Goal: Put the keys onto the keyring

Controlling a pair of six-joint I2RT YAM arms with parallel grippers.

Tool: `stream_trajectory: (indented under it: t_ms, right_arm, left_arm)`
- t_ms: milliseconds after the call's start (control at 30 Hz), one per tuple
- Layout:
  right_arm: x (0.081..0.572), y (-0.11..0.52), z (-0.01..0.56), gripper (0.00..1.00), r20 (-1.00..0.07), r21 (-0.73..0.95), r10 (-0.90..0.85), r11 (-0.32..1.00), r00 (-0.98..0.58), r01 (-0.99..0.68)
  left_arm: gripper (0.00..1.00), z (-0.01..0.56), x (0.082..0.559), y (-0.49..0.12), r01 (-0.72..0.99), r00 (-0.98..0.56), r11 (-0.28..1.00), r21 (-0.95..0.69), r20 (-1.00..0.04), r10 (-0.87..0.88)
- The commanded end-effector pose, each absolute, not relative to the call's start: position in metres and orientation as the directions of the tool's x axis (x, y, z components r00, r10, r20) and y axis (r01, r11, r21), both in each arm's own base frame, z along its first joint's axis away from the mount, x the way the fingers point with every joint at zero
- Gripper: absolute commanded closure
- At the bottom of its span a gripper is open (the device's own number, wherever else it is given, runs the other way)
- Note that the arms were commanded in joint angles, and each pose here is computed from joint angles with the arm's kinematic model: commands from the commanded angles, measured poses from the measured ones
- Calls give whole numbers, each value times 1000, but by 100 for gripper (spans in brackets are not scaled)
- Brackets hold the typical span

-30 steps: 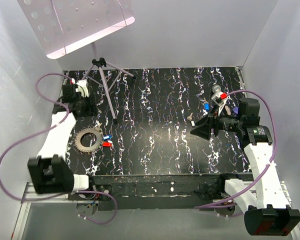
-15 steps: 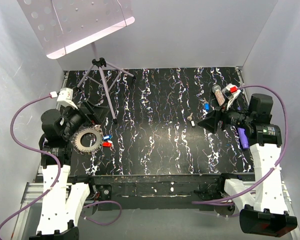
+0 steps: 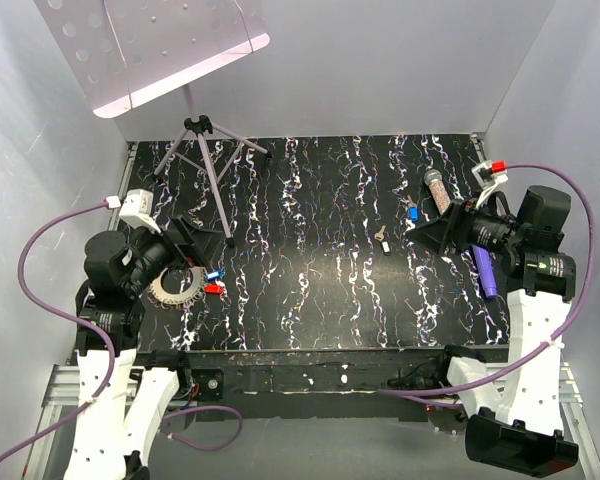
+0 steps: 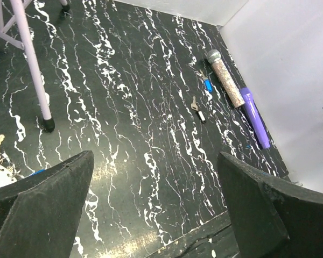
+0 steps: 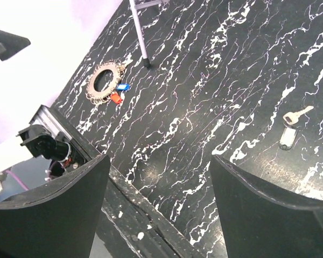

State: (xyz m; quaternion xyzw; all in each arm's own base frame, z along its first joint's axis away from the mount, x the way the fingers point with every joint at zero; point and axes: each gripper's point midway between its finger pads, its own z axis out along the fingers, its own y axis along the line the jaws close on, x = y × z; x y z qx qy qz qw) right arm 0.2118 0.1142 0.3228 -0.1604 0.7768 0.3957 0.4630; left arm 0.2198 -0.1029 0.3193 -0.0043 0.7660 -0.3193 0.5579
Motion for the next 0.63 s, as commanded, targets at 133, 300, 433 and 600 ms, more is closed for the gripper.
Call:
stream_trajectory:
  t_ms: [133,300,433,600]
  right_arm:
    - [225,97,346,12,-802,549,307,719,-513,-427]
    - [230,91,343,10,-797,550,327,739,-507,-389]
    - [229,90,343,10,-799,551,329,738,-504,-391]
    - [230,90,341,10,-793,564,338,723,-507,-399]
  left_arm:
    - [2,320,217,-87,242,-356,833,-497,-844,-400]
    - [2,322,214,-86,249,-357,843,-476,-855,-377]
    - [2,318,212,-85,250,-361,855,-455,-863,-353]
    - [2,312,211,-84,242,-368,866,-437,-868,-335]
